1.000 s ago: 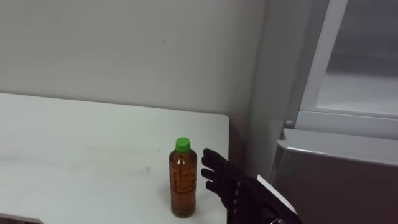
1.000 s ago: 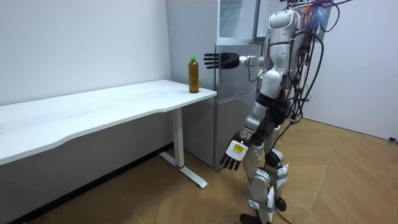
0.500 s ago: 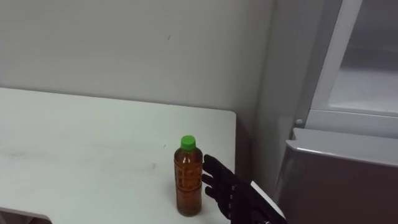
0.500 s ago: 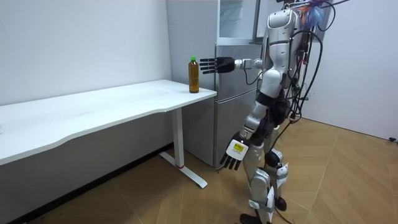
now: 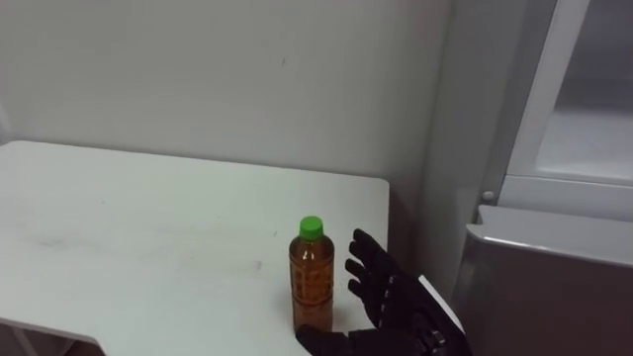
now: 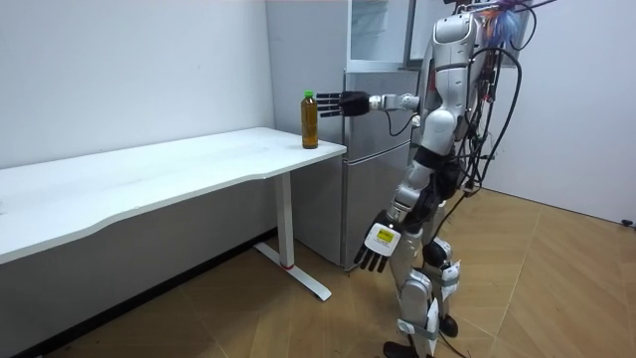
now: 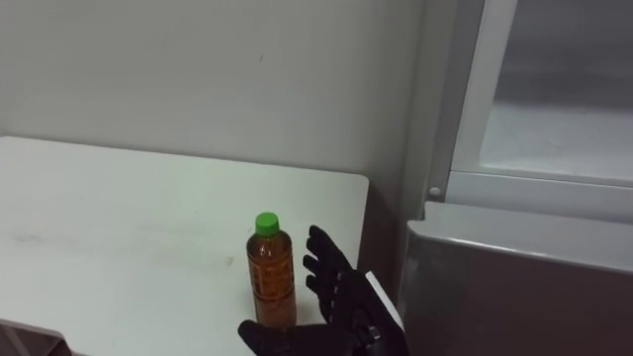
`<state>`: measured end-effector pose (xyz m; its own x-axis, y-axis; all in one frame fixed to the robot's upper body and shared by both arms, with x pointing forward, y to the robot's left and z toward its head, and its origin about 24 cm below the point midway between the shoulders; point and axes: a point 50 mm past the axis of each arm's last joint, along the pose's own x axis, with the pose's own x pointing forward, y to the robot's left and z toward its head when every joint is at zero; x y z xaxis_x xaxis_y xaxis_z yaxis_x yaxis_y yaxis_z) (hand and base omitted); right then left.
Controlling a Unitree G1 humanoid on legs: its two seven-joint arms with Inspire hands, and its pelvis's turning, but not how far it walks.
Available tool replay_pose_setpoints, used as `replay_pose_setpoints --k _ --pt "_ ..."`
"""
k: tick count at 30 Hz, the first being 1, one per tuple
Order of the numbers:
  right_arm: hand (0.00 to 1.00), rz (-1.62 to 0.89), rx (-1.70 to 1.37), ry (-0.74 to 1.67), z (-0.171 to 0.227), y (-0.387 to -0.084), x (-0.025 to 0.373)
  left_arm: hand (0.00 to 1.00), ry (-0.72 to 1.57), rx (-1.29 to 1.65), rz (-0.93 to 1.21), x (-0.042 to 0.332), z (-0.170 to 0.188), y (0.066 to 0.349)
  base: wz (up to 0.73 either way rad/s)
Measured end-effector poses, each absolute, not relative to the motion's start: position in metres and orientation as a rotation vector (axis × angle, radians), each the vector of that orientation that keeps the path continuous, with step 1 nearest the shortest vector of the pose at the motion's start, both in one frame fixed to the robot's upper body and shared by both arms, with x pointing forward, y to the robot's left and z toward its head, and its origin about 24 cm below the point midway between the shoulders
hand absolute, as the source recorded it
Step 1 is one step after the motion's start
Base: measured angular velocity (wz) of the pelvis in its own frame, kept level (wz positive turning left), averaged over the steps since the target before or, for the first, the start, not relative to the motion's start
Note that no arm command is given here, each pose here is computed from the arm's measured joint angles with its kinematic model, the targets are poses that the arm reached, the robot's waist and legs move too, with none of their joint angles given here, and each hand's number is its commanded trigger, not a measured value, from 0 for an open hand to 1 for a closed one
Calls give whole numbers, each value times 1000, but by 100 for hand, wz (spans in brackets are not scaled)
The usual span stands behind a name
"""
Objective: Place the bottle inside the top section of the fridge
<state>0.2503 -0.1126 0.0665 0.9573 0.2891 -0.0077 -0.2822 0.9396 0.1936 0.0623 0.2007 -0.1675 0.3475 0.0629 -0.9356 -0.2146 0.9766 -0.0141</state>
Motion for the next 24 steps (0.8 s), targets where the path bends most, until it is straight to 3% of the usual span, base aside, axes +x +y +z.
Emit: replay_pose_setpoints --k 24 --pt "0 36 13 129 36 -121 272 0 1191 -150 196 66 -167 198 3"
